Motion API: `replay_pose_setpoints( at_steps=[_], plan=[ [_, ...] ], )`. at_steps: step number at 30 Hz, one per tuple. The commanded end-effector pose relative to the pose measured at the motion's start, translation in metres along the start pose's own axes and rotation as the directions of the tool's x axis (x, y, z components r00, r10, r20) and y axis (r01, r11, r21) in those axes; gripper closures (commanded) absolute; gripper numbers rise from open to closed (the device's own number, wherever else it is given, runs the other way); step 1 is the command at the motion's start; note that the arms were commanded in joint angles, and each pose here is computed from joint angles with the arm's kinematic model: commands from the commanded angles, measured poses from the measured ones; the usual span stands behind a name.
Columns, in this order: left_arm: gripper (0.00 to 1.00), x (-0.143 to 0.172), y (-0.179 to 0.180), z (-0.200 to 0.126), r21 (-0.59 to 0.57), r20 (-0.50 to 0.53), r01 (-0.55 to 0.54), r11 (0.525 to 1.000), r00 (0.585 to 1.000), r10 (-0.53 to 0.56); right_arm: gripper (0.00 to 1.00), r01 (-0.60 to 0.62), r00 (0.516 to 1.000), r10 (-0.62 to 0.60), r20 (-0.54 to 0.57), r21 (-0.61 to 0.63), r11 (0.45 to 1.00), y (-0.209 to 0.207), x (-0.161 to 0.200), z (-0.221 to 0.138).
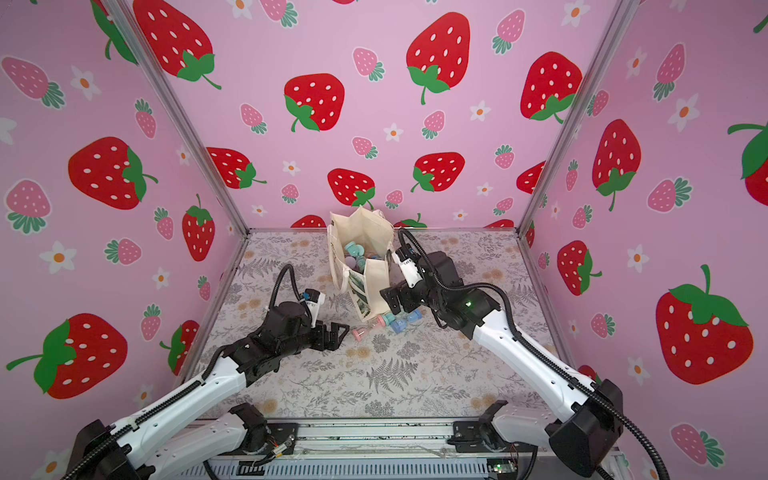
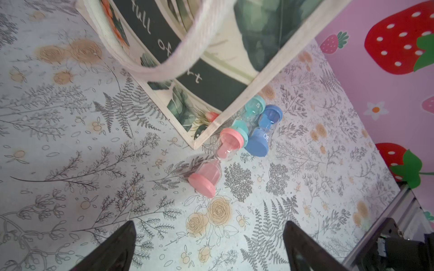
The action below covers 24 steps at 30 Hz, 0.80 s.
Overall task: Put the hourglass into the canvas bag
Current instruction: Pick up the hourglass from the center of the board.
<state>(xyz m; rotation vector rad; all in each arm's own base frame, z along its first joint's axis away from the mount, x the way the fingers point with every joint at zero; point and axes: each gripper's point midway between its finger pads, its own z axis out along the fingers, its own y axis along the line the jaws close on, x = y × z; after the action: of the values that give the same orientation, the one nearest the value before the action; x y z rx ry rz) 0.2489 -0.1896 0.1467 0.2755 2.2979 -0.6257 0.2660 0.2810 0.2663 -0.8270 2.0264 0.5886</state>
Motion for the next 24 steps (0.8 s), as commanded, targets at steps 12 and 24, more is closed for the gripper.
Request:
replay_pose_setpoints(
  at_steps=[12,24],
  plan=[
    [0.07,0.024,-0.022,0.051,-0.019,-0.027,-0.258,0.966,0.966,0.257,0.01,-0.141,0.989,0.137,-0.050,-0.091,0.986,0.011,0.086,0.024],
    [0.18,0.029,-0.014,0.100,-0.069,-0.091,-0.365,0.929,0.929,0.358,0.01,-0.170,0.984,0.175,0.019,-0.152,0.974,0.018,0.101,0.026]
  ],
)
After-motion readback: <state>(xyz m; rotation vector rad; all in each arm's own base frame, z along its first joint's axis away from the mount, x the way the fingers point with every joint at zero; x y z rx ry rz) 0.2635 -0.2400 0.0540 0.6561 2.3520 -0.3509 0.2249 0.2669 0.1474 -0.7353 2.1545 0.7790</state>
